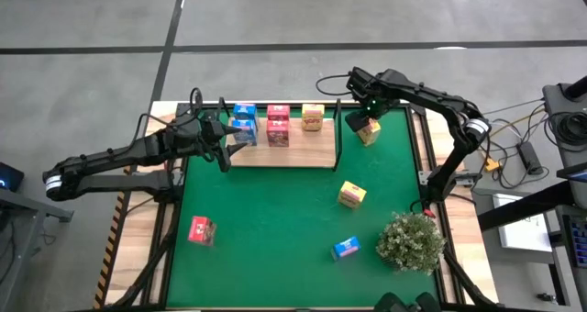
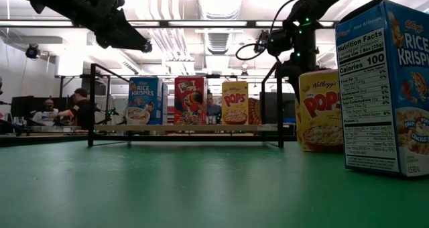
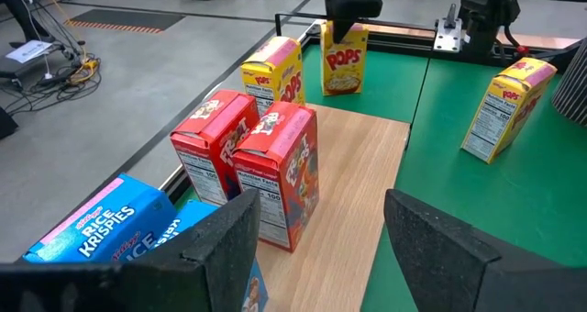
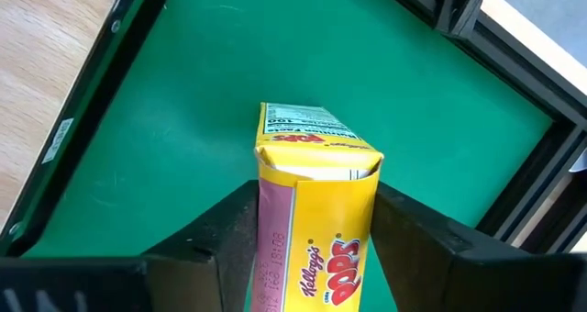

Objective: Stack cereal on shelf
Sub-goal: Put the top yellow cereal box on the shelf aligned with the other yellow cereal box

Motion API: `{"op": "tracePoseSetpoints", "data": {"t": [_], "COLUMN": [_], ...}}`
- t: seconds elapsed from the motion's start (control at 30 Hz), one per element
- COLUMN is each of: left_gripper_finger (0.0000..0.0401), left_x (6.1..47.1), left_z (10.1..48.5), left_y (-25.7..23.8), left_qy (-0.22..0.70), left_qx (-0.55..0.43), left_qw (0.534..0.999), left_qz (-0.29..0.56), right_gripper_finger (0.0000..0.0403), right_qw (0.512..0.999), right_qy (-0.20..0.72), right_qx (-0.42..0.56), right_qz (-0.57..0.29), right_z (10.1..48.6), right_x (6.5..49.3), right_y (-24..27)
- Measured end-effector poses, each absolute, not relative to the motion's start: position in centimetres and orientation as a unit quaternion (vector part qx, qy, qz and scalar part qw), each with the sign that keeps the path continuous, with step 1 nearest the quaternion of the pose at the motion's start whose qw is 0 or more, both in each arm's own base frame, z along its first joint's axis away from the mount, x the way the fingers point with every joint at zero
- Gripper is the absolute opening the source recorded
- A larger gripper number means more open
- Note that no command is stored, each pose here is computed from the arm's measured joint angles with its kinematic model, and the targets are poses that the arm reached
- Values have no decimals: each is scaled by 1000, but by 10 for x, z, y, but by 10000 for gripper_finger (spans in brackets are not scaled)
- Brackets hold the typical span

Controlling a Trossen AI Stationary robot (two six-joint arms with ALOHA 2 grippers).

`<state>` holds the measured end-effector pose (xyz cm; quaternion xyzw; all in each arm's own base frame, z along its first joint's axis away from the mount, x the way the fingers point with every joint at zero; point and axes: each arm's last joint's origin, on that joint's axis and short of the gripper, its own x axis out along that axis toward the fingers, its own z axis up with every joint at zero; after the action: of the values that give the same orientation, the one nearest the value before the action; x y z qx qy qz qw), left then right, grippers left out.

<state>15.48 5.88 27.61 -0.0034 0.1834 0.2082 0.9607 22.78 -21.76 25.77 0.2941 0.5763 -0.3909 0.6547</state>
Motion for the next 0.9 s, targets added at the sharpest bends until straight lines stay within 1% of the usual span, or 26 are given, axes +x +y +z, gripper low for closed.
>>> {"op": "tracePoseSetpoints", "data": {"t": [0.23, 0.4, 0.57, 0.73, 0.9], "left_gripper_finger": [217, 217, 217, 217, 217], "left_x": [155, 155, 155, 155, 155], "left_z": [276, 276, 276, 276, 276], "left_y": [59, 59, 59, 59, 59], "left_qy": [183, 183, 184, 183, 183], "left_qx": [-3, -3, -3, -4, -5], "left_qw": [961, 961, 961, 961, 961], "left_qz": [208, 208, 208, 208, 208], "right_gripper_finger": [180, 179, 165, 150, 147], "right_qw": [659, 667, 682, 708, 749], "right_qy": [567, 556, 535, 500, 435], "right_qx": [296, 295, 292, 284, 270], "right_qz": [-396, -399, -404, -411, -421], "right_z": [266, 278, 294, 321, 365], "right_x": [227, 228, 228, 225, 217], "right_y": [-217, -218, -218, -215, -207]}}
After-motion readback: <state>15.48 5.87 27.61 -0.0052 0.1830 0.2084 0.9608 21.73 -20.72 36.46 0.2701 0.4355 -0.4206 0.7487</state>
